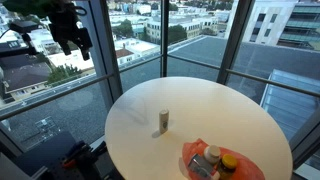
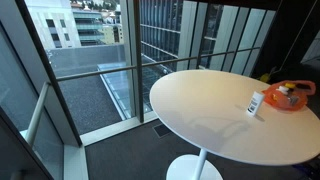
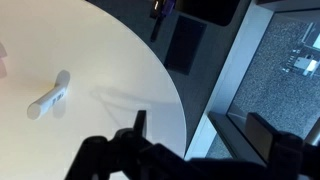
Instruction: Put the roll on stick in the plastic bag
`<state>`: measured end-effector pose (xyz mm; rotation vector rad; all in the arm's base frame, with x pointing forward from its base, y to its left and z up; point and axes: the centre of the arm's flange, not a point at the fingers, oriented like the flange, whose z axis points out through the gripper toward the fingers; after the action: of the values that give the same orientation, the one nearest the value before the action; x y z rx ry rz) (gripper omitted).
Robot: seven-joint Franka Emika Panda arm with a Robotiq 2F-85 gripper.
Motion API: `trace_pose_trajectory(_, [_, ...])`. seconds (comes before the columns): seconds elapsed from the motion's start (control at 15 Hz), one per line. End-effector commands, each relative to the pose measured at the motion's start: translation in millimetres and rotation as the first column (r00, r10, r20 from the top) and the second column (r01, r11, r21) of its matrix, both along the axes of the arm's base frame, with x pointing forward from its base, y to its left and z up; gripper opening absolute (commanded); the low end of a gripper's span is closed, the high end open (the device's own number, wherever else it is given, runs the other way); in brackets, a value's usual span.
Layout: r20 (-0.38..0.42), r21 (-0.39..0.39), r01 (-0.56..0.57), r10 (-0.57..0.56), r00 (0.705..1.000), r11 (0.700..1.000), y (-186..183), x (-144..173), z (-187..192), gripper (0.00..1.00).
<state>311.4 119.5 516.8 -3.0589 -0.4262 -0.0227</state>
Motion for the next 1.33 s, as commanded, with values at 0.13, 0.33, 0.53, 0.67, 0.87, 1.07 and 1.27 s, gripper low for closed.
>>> trace_pose_trajectory(0.13, [0.003,0.001,0.000,0.000,1.000,1.000,0.0,-0.3,1.1,1.00])
trace_pose_trajectory(0.33, [0.004,-0.002,0.011,-0.011,1.000,1.000,0.2,5.8,3.3,1.00])
trace_pose_trajectory(0.53, [0.021,-0.006,0.042,-0.042,0.999,0.999,-6.1,22.7,7.6,1.00])
trace_pose_trajectory(0.67, [0.032,0.000,0.078,-0.078,0.996,0.997,-16.7,38.0,10.7,1.00])
trace_pose_trajectory(0.87, [0.052,0.007,0.150,-0.150,0.987,0.989,-40.6,62.9,13.7,1.00])
trace_pose_trajectory(1.07, [0.053,0.021,0.238,-0.239,0.970,0.971,-72.3,87.4,14.4,1.00])
trace_pose_trajectory(1.27, [0.056,0.012,0.323,-0.323,0.945,0.946,-103.6,108.7,5.3,1.00])
